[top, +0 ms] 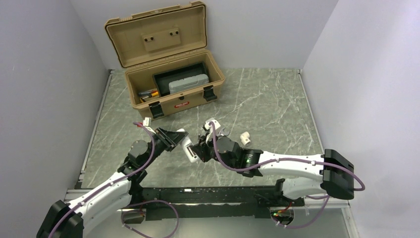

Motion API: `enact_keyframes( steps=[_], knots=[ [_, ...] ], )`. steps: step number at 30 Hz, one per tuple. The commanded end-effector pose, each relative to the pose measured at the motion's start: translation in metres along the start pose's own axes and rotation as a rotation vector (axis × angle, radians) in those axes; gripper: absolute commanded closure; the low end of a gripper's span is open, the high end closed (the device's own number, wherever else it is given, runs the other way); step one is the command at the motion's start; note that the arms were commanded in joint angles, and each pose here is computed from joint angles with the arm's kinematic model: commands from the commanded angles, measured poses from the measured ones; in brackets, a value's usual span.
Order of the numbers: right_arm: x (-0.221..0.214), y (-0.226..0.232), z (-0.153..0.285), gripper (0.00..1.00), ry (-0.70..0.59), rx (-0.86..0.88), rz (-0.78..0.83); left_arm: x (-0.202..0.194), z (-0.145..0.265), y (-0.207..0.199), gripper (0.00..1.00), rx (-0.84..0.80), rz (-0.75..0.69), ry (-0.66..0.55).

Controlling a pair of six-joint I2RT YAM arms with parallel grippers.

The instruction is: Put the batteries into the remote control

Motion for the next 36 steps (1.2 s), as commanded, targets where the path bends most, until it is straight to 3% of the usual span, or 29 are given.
enact_keyframes(
  steps=[1,6,13,15,19,23,32,36],
  knots=[
    [-0.003,-0.003,0.008,0.97,0.019,0.018,0.015,0.012,0.000,-0.022,1.00,-0.133,0.024,-0.052],
    [-0.003,-0.004,0.009,0.95,0.019,0.025,0.019,0.013,-0.001,-0.024,1.00,-0.140,0.022,-0.054],
    [-0.005,-0.003,0.005,0.80,0.023,0.012,0.015,0.012,-0.001,-0.025,1.00,-0.156,0.023,-0.050],
    [-0.003,-0.003,0.004,0.80,0.016,0.009,0.015,0.012,-0.001,-0.025,1.00,-0.159,0.024,-0.048],
    [0.000,-0.003,0.003,0.90,-0.007,-0.006,0.018,0.011,0.000,-0.024,1.00,-0.157,0.027,-0.045],
    [0.002,-0.003,0.003,0.90,-0.017,-0.015,0.020,0.011,0.000,-0.024,1.00,-0.154,0.024,-0.044],
    [0.013,-0.003,0.016,0.70,-0.070,-0.012,0.014,0.008,0.000,-0.020,1.00,-0.144,0.030,-0.030],
    [0.019,0.000,0.021,0.66,-0.088,-0.001,0.008,0.007,0.001,-0.020,1.00,-0.146,0.030,-0.027]
  ],
)
Point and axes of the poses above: each gripper's point midway between its finger pads, its own z axis back along the fingers, its own y axis along the line the jaws close on, x = y × z, the point moved 9 cm from there along z, back along the fingers, and after that the axes turned 15 degrees about -z, right-handed, at the moved point
